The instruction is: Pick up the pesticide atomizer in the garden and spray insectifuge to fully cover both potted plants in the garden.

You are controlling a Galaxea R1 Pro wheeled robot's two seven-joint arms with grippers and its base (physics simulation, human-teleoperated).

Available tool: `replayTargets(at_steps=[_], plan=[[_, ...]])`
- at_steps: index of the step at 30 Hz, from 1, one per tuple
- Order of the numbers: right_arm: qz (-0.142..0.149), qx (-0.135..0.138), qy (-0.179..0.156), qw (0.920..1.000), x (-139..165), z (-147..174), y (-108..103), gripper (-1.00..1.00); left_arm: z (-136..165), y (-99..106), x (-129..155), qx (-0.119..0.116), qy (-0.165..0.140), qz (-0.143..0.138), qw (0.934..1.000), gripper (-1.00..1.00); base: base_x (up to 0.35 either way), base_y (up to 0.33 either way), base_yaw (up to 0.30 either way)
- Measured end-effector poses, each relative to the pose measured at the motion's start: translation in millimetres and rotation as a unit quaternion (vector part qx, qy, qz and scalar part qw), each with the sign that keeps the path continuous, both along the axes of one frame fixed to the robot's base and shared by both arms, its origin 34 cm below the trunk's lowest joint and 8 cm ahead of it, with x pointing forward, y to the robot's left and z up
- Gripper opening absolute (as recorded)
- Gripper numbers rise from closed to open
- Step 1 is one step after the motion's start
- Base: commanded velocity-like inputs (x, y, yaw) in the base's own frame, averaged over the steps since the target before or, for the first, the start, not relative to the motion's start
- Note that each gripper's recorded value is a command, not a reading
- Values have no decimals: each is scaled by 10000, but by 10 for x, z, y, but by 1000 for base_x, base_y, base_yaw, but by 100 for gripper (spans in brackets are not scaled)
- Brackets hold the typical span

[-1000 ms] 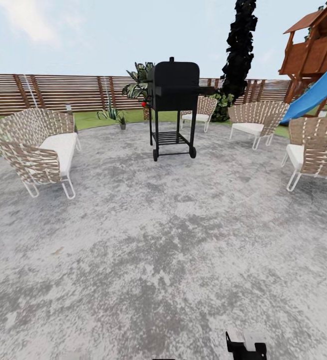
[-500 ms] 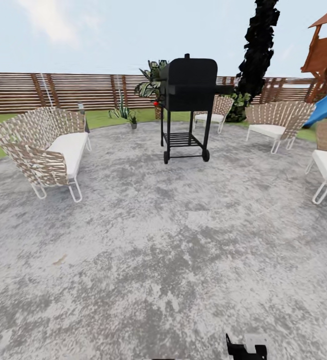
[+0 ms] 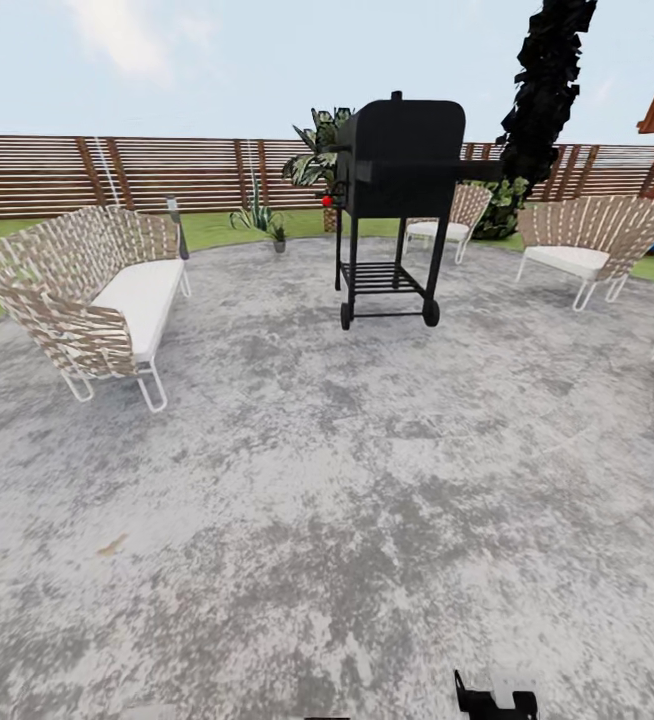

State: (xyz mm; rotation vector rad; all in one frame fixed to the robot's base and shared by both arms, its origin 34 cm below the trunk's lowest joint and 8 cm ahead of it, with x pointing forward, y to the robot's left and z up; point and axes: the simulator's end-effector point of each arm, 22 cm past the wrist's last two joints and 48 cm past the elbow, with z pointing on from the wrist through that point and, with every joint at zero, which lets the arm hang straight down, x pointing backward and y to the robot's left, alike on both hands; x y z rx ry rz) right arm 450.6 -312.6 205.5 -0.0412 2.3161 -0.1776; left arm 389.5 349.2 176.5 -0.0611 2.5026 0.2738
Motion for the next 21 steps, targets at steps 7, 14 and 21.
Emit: replayTargets(at_steps=[7, 14, 21], plan=[[-3, 20, 1, 10000, -1, -3, 26, 100, 0, 0, 0, 1, -1, -1, 10000, -100, 343, 0, 57], [-3, 21, 6, 10000, -2, -5, 32, 100, -2, 1, -5, 1, 5, 0, 10000, -100, 343, 0, 266], [-2, 21, 9, 10000, -2, -5, 32, 100, -2, 1, -6, 0, 6, 4, 10000, -100, 343, 0, 229]])
